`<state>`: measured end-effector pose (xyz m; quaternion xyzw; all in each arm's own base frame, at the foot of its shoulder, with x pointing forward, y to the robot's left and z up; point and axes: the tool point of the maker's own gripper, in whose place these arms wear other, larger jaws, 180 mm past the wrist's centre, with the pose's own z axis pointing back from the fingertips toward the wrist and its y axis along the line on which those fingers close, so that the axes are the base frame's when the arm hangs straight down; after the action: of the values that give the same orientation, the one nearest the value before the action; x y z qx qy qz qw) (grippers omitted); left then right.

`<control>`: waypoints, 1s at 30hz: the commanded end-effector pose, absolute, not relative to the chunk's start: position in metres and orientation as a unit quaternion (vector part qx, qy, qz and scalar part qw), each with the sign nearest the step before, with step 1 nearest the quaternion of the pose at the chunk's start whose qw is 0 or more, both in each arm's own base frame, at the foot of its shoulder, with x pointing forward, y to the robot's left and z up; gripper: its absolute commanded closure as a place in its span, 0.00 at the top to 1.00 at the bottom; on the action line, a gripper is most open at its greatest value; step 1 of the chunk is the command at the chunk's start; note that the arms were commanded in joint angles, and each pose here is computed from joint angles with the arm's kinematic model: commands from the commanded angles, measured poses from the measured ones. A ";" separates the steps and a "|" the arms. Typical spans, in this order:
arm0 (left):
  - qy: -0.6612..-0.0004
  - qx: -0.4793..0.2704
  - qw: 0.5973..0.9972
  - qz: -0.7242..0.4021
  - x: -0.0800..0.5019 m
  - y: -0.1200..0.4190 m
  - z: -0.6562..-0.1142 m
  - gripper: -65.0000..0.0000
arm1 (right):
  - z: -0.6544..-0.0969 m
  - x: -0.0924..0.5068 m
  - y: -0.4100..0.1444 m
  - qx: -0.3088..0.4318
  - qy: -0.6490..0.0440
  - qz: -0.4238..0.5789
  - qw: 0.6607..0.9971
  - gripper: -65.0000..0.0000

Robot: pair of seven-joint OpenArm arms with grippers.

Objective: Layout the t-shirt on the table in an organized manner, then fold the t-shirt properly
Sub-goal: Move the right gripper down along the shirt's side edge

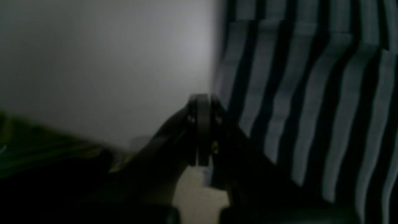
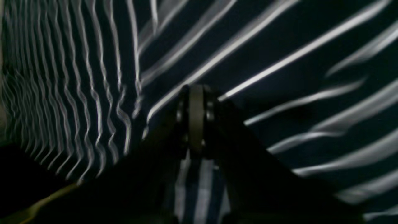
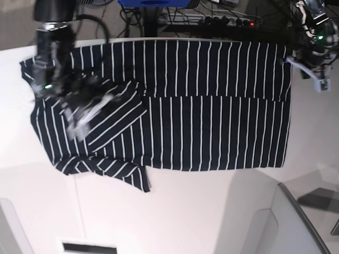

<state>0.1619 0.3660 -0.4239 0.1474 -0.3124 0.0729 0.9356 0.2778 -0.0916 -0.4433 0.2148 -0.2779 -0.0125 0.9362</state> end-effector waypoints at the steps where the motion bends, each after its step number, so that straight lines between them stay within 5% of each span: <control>1: -0.333 0.159 0.927 0.065 0.171 0.374 -0.409 0.00 | -0.412 0.307 -0.111 0.198 -0.335 -0.005 0.921 0.01; 11: -0.340 0.186 0.920 0.065 0.171 0.396 -0.392 0.00 | -0.396 0.407 -0.281 0.114 -0.376 -0.108 0.913 0.04; 13: -0.340 0.185 0.920 0.065 0.172 0.396 -0.392 0.00 | -0.400 0.417 -0.289 0.124 -0.388 -0.114 0.906 0.14; 18: -0.341 0.186 0.919 0.066 0.172 0.396 -0.391 0.00 | -0.422 0.421 -0.290 0.118 -0.381 -0.106 0.911 0.61; 20: -0.341 0.186 0.919 0.066 0.173 0.397 -0.391 0.00 | -0.436 0.417 -0.283 0.114 -0.374 -0.092 0.916 0.72; 30: -0.338 0.186 0.920 0.066 0.170 0.397 -0.393 0.00 | -0.480 0.391 -0.280 0.102 -0.369 -0.102 0.918 0.72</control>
<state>0.1657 0.3902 -0.4038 0.1748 -0.3237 0.0713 0.9271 0.3848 -0.2732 -0.4869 0.1083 -0.3651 -0.1023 0.9190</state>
